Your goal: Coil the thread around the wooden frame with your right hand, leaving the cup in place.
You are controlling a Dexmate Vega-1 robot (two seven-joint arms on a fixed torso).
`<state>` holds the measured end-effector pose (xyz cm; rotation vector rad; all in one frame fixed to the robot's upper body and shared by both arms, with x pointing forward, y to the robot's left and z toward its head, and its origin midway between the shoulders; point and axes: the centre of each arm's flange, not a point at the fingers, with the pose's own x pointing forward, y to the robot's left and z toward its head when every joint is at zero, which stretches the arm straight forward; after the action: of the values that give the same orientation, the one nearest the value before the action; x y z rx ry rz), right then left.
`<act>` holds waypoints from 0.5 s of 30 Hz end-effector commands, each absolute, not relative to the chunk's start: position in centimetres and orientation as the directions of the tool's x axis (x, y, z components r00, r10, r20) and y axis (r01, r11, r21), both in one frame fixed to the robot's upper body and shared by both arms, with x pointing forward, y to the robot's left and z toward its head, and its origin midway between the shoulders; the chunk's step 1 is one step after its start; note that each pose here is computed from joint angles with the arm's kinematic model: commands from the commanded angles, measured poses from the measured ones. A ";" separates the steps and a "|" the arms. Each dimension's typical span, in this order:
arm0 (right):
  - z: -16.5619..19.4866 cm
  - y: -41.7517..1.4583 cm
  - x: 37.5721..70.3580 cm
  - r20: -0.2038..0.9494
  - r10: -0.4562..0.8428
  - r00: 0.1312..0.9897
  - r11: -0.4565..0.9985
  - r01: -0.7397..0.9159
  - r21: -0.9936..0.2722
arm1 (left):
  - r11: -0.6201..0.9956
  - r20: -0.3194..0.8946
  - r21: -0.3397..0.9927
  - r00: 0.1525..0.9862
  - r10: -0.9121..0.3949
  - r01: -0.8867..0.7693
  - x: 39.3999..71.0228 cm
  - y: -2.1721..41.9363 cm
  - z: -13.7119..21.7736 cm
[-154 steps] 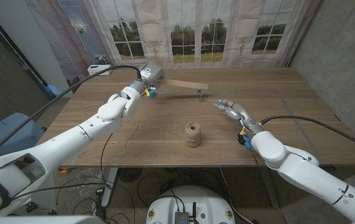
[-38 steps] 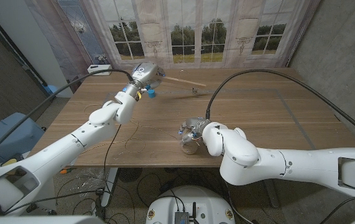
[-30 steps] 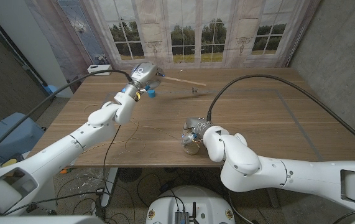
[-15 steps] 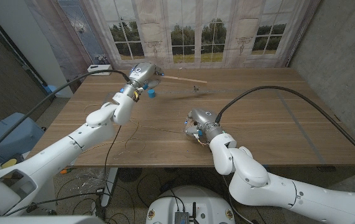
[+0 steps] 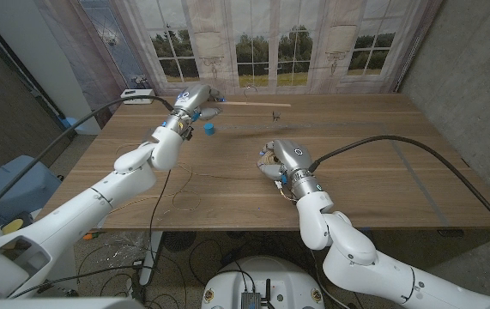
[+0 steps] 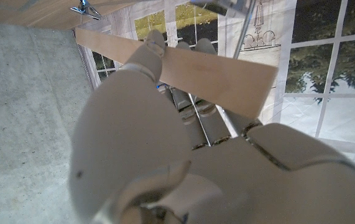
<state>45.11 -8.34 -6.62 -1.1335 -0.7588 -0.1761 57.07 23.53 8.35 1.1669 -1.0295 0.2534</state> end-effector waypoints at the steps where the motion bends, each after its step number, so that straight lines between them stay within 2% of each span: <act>1: -6.3 -10.4 45.6 0.775 0.167 0.610 0.607 0.556 -0.569 | 0.586 0.759 0.626 0.575 -0.306 -0.514 57.6 25.0 8.8; 6: -6.0 -10.9 46.1 0.828 0.140 0.543 0.686 0.550 -0.477 | 0.640 0.744 0.623 0.594 -0.306 -0.450 58.0 25.6 8.9; 15: -5.4 -11.6 47.0 0.876 0.102 0.472 0.796 0.489 -0.356 | 0.670 0.727 0.624 0.613 -0.310 -0.402 58.4 26.1 8.9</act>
<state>45.74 -9.85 -5.78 -0.8384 -0.9833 -0.2404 58.03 25.33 8.64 0.9629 -0.9673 0.1269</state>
